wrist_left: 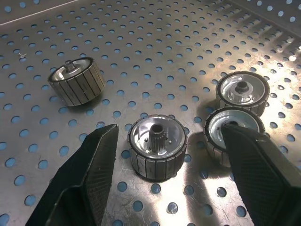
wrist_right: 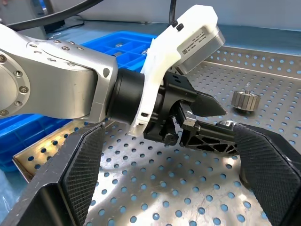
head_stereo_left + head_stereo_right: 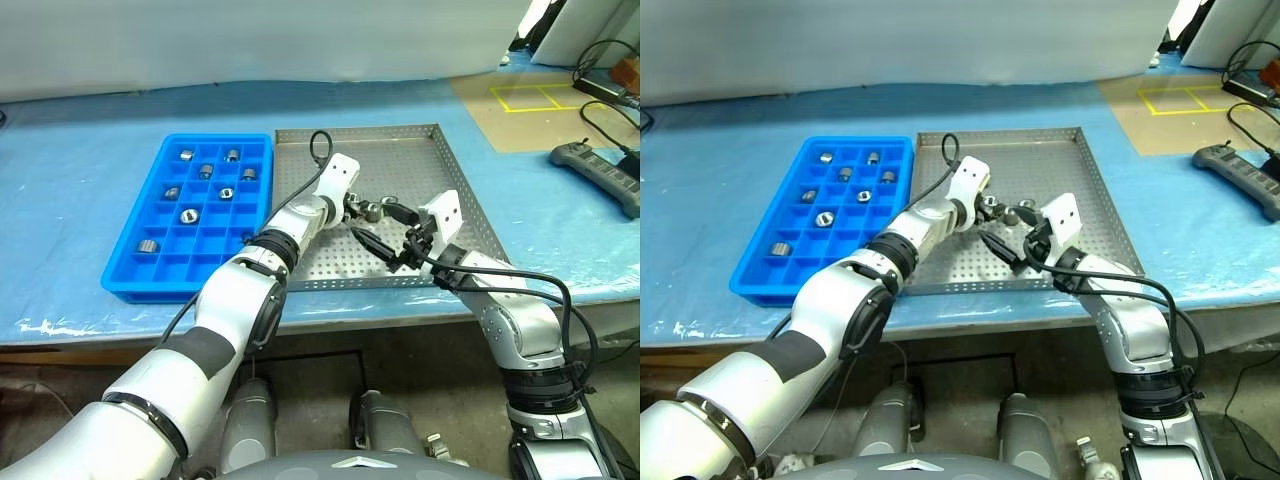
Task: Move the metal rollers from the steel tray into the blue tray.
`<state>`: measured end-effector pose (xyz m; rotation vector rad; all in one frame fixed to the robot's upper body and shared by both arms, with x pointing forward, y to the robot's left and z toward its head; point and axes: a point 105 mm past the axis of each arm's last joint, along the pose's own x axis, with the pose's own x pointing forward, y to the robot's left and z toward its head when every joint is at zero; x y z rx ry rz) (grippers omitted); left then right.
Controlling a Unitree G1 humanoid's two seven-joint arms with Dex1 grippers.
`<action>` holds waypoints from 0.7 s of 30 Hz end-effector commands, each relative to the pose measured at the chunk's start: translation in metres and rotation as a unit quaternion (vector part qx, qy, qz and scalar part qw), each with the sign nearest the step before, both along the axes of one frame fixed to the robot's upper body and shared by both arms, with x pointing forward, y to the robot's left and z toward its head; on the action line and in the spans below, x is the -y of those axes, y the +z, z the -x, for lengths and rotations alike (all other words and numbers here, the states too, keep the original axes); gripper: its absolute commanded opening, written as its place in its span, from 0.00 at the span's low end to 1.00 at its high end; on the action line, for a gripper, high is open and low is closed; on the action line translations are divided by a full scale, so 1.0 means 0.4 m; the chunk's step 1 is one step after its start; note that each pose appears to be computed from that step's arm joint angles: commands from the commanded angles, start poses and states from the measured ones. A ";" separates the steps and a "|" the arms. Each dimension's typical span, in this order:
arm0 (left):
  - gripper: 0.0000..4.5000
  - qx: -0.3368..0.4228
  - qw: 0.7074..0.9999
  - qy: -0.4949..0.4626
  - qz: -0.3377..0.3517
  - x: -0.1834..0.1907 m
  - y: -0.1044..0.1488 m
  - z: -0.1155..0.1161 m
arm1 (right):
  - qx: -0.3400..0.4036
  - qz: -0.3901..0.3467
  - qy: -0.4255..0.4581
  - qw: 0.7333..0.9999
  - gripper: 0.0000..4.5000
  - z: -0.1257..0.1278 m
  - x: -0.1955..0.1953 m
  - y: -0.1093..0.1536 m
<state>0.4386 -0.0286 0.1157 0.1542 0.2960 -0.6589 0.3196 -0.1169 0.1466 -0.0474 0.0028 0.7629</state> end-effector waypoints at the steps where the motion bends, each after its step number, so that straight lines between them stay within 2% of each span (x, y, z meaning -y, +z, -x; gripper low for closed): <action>1: 0.82 0.004 1.000 0.013 -0.005 -0.002 0.002 -0.004 | 0.032 -0.007 0.006 0.999 1.00 0.010 -0.011 0.034; 6: 0.82 0.003 1.000 0.015 0.006 0.001 0.012 -0.006 | 0.033 -0.009 0.002 0.999 1.00 0.010 -0.007 0.034; 21: 0.82 -0.008 1.000 0.029 -0.009 -0.016 -0.044 0.005 | 0.034 -0.008 -0.003 0.999 1.00 0.005 -0.014 0.025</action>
